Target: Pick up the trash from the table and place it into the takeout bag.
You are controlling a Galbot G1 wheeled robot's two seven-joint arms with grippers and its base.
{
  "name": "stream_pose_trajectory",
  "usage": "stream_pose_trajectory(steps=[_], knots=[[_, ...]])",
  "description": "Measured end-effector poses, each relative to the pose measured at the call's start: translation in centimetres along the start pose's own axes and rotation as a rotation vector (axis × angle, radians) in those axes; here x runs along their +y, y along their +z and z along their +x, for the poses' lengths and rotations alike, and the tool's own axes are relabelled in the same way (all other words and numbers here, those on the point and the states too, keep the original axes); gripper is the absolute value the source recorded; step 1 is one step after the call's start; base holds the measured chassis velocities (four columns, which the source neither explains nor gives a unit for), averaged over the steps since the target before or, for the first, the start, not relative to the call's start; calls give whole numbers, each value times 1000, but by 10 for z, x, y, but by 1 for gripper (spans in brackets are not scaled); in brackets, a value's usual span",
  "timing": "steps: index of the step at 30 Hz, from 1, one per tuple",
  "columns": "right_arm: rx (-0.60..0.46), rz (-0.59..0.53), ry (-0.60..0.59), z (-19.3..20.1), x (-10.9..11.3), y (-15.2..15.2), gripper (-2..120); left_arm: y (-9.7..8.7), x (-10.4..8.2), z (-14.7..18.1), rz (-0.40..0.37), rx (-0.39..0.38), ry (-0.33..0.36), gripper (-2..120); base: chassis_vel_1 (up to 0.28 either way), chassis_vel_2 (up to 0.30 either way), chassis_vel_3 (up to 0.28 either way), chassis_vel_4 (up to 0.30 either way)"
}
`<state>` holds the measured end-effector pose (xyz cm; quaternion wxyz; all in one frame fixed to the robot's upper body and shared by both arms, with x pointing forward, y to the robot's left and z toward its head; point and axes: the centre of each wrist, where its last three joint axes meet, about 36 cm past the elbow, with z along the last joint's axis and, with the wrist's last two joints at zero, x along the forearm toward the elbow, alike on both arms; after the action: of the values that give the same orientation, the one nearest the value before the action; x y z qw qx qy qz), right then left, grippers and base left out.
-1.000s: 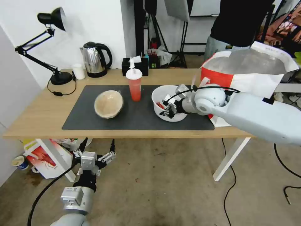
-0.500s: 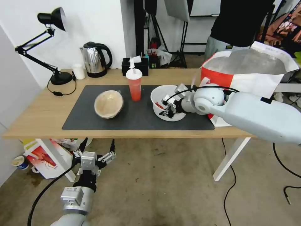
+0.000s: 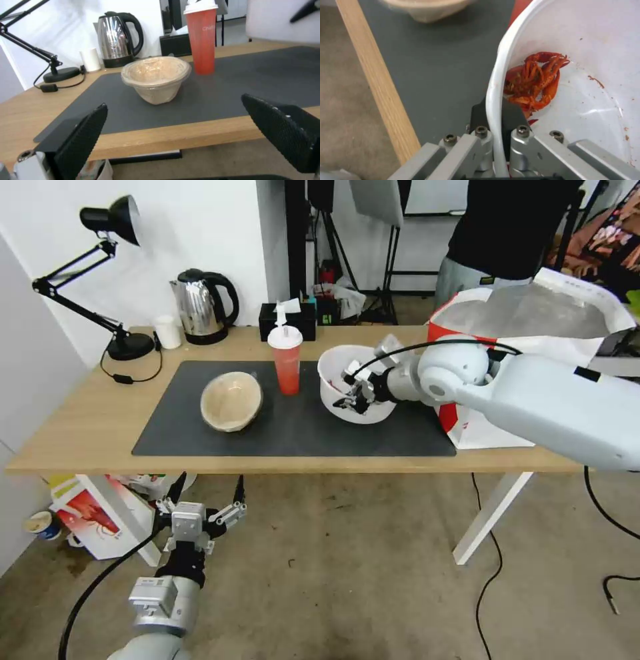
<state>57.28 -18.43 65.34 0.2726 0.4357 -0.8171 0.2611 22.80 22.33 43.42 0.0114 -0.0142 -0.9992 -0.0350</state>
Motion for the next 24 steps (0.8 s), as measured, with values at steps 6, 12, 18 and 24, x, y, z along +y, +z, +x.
stream_pose_trajectory(steps=[6, 12, 18, 24], knots=[[-25, 10, 17, 14, -5, -15, 0, 0, 0, 0, 0, 0, 0, 100, 0, 0, 0, 0], [-53, 37, 45, 34, -12, -37, 0, 0, 0, 0, 0, 0, 0, 100, 0, 0, 0, 0], [-92, 80, 65, 61, -13, -61, 0, 0, 0, 0, 0, 0, 0, 100, 0, 0, 0, 0], [-114, 106, 82, 78, -14, -77, 0, 0, 0, 0, 0, 0, 0, 100, 0, 0, 0, 0]])
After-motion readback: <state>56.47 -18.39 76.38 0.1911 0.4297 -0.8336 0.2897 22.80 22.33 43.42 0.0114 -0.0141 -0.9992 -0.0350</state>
